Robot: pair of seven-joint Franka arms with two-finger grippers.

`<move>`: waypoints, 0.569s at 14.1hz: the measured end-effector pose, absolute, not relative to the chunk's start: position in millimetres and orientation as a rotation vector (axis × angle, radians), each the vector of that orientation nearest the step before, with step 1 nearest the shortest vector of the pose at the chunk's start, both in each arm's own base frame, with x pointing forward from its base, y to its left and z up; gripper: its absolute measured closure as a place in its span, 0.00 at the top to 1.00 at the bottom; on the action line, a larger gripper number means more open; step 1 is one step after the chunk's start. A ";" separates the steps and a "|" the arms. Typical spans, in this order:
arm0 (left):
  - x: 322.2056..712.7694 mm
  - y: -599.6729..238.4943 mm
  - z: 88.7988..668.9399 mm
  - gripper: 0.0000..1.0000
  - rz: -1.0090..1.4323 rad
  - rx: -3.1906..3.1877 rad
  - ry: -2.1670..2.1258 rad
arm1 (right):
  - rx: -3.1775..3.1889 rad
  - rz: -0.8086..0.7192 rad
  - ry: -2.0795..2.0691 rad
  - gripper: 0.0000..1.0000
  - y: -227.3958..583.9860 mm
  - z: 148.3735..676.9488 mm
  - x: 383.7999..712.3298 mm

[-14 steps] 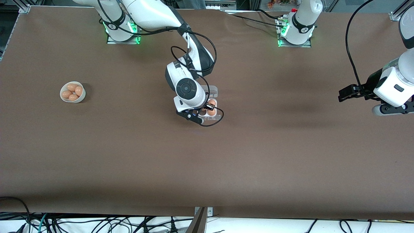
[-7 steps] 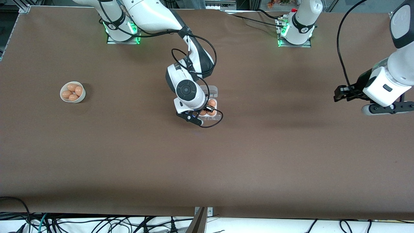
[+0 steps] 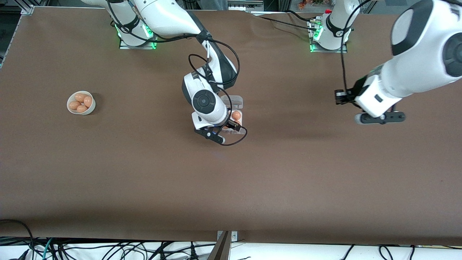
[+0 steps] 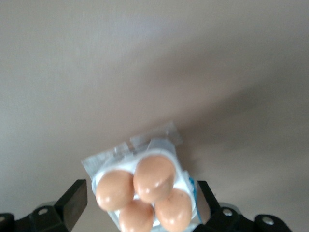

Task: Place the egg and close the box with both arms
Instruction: 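Withdraw the right gripper while the left gripper reaches the carton lid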

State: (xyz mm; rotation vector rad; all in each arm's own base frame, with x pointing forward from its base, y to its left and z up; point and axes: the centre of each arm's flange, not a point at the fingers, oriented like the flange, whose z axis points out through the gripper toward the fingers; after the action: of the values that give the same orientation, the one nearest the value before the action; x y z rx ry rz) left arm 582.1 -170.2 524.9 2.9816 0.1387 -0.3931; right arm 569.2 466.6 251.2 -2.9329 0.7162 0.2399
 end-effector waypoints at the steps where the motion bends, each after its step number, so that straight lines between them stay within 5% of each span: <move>1: 579.1 -188.2 517.8 0.11 -0.425 2.969 0.148 | -2.920 0.237 0.746 1.00 453.8 256.6 580.6; 8: 542.5 -325.6 430.3 0.01 -0.759 2.881 0.195 | -2.959 0.232 0.813 1.00 350.6 314.9 634.8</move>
State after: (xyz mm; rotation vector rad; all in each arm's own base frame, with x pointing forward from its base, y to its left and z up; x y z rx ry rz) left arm 542.5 -325.6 430.3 2.8806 0.1954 -0.7587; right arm 634.8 350.6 314.9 -2.9594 0.8129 0.2318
